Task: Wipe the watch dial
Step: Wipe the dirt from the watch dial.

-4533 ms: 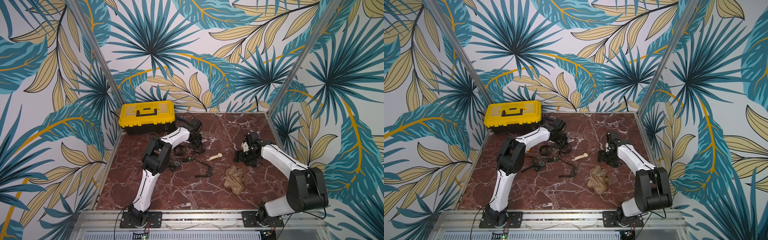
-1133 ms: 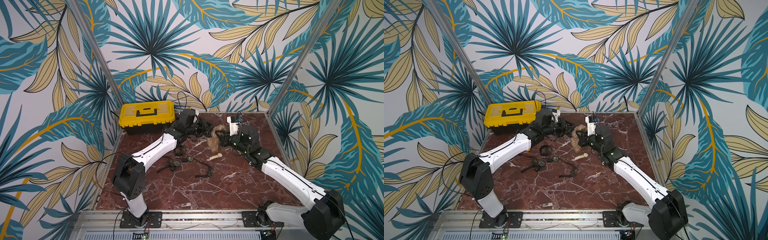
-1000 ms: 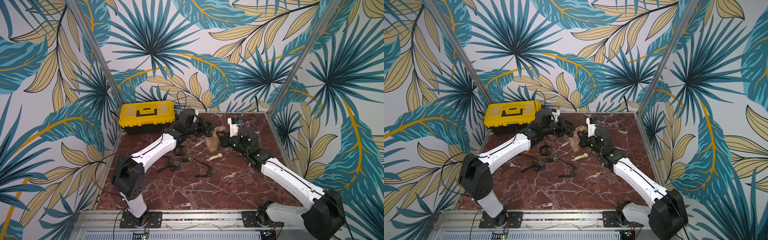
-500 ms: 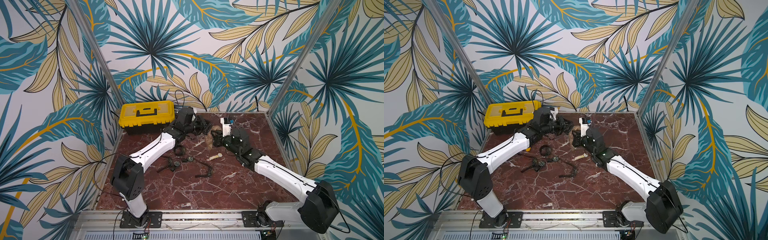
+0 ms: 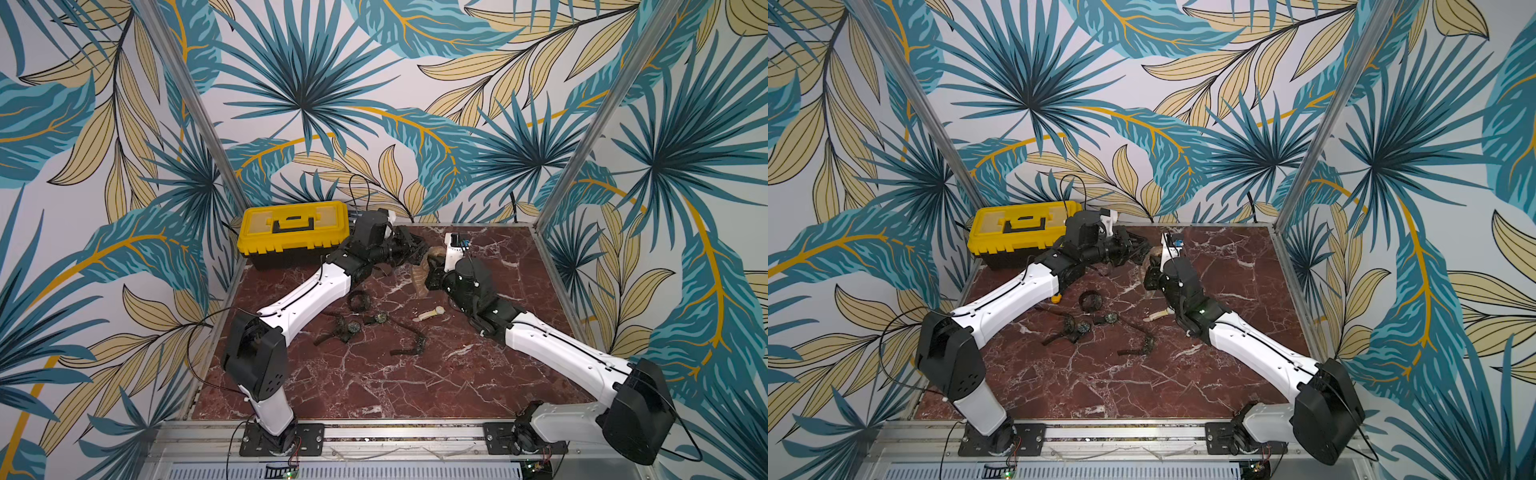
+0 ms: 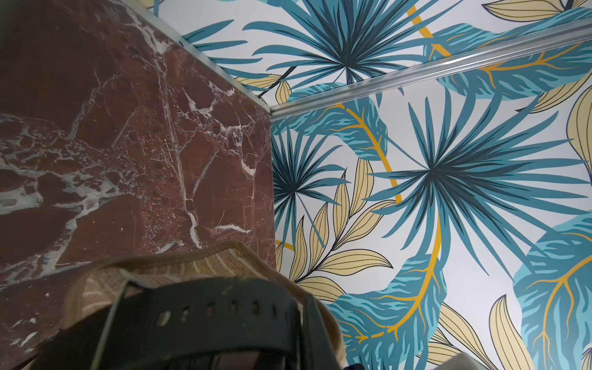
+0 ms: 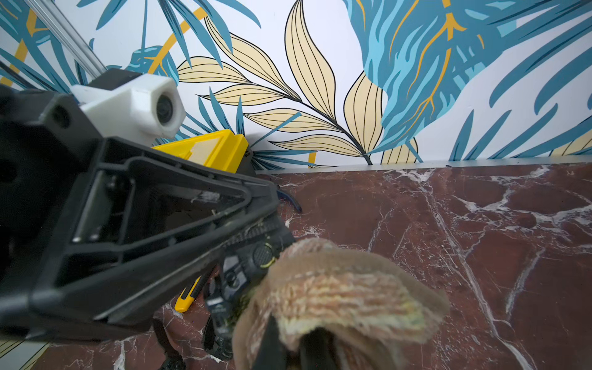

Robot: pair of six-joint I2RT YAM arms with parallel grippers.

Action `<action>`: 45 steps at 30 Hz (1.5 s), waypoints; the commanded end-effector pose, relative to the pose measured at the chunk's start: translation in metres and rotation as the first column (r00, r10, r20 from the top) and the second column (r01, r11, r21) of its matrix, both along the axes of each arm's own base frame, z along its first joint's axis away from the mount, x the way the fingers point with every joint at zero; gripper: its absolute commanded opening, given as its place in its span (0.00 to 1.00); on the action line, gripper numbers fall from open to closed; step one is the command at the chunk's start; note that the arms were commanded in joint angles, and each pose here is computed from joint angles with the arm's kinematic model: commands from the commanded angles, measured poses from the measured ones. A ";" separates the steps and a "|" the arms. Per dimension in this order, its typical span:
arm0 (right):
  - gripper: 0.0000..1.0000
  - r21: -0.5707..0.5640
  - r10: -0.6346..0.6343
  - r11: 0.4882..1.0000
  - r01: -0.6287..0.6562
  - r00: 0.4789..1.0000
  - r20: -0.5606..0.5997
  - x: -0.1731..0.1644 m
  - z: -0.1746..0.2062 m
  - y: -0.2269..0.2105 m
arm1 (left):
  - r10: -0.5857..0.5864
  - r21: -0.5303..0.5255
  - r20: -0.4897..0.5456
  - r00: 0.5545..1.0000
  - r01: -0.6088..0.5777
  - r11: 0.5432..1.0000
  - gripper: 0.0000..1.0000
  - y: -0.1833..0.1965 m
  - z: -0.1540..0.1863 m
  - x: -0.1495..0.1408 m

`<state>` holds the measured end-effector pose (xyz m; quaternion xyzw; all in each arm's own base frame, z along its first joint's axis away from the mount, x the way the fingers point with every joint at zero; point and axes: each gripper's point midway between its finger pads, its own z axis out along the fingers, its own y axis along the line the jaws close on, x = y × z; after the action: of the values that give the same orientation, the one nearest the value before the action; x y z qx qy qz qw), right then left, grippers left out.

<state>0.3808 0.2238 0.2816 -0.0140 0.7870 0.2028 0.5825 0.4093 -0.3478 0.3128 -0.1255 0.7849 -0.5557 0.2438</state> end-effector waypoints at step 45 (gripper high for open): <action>0.00 0.202 0.281 0.940 -0.275 0.960 -0.001 -0.025 0.037 0.047 | -0.127 -0.036 0.061 0.990 0.129 0.991 0.00 -0.016 0.023 -0.028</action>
<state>0.3698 0.2485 0.2788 -0.0255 0.8094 0.2970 0.5059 0.4084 -0.3480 0.3171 -0.1044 0.7866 -0.5556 0.2484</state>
